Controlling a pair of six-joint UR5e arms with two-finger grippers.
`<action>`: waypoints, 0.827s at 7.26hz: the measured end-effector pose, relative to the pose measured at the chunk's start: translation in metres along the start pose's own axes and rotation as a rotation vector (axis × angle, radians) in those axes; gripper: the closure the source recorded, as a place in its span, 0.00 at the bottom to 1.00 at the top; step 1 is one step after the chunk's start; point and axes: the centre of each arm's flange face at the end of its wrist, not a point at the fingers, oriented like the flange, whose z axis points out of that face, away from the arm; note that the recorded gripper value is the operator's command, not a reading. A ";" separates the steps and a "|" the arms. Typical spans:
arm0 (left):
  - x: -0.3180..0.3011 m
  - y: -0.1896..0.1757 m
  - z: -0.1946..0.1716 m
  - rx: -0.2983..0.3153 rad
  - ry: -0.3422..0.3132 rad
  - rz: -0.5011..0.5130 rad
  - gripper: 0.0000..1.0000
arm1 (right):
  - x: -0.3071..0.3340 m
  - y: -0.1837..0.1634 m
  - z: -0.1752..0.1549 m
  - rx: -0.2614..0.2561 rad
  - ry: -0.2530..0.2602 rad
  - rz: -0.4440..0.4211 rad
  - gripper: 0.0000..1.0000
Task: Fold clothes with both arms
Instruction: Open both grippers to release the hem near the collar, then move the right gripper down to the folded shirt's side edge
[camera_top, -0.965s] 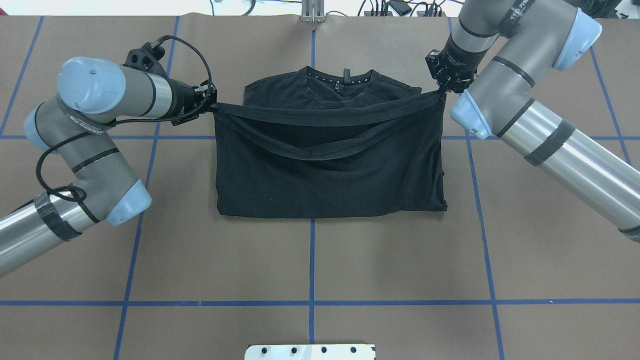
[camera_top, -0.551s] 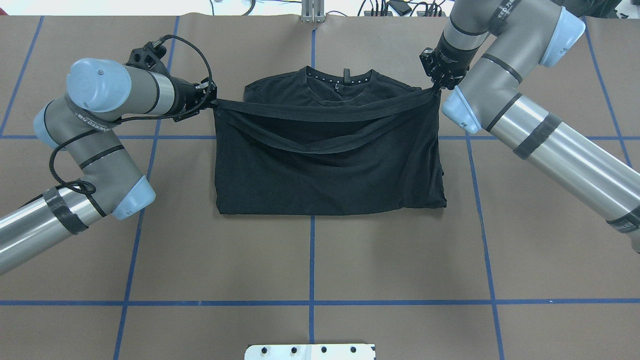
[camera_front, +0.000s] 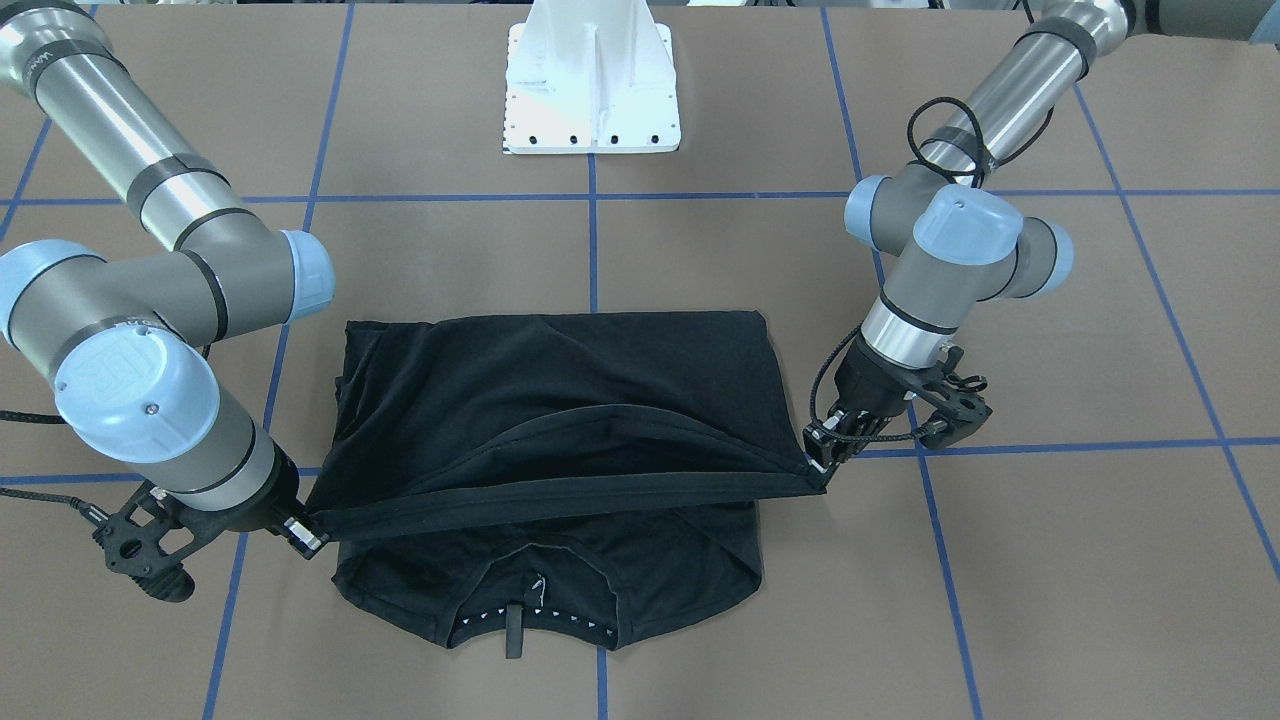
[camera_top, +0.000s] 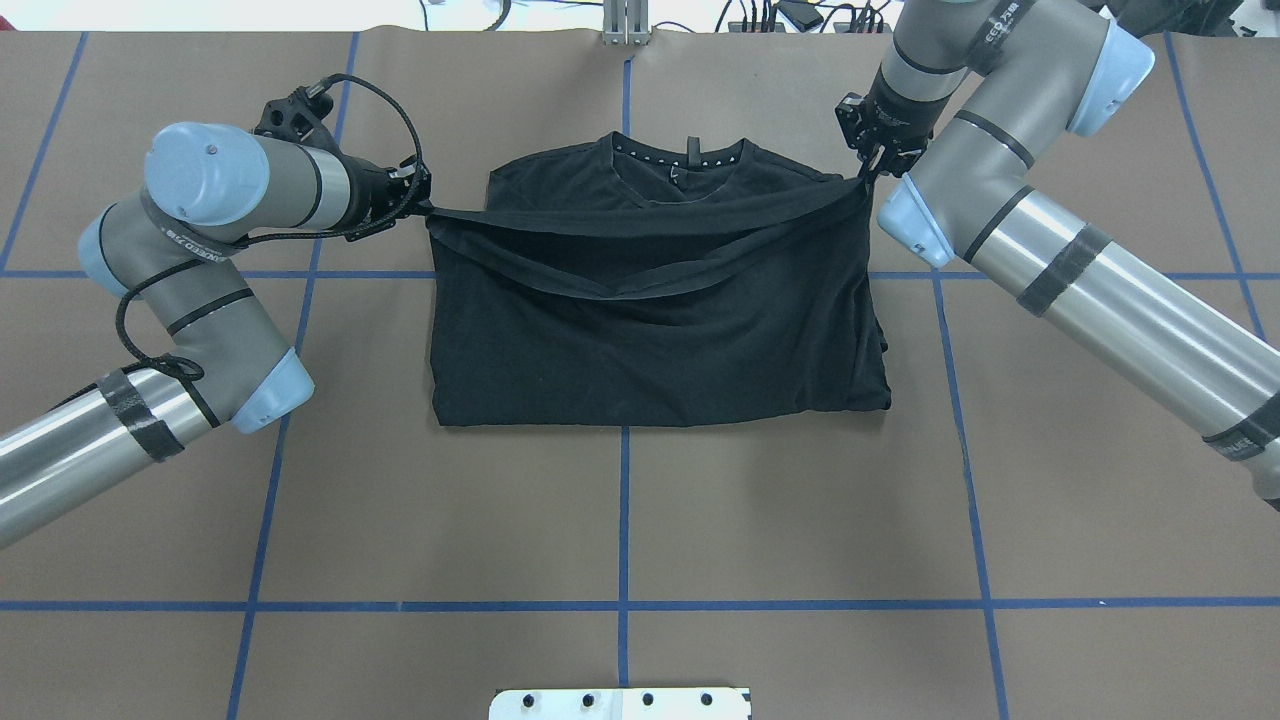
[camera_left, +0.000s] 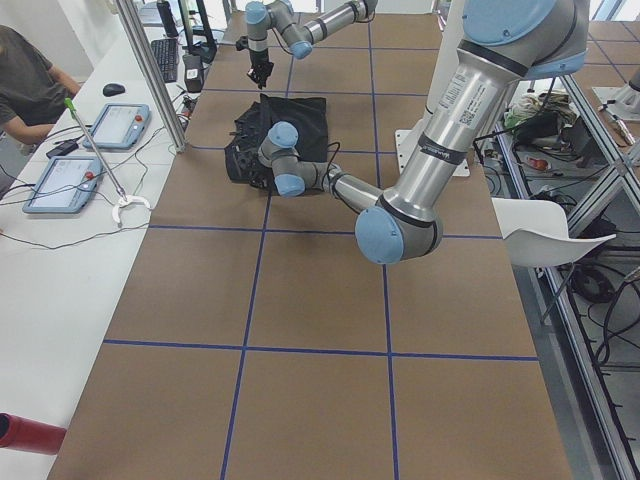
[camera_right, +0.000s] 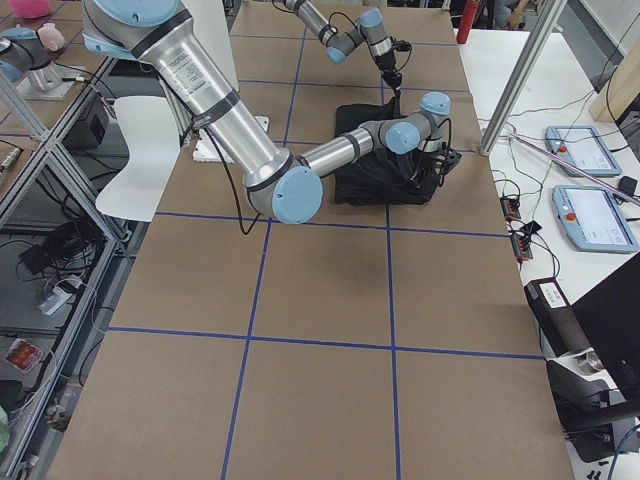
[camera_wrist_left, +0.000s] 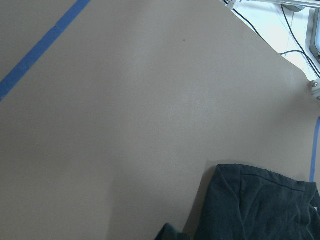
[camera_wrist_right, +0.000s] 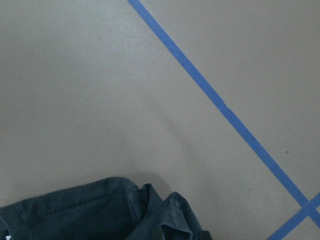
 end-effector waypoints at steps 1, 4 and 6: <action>-0.002 -0.003 0.001 0.004 0.001 0.014 0.46 | -0.002 0.001 -0.001 0.001 -0.003 0.000 0.22; 0.006 -0.026 -0.011 0.027 0.031 0.031 0.46 | -0.003 0.011 -0.016 -0.001 -0.036 0.017 0.22; 0.022 -0.029 -0.028 -0.005 0.063 0.038 0.45 | 0.045 0.049 -0.028 -0.022 -0.087 0.079 0.22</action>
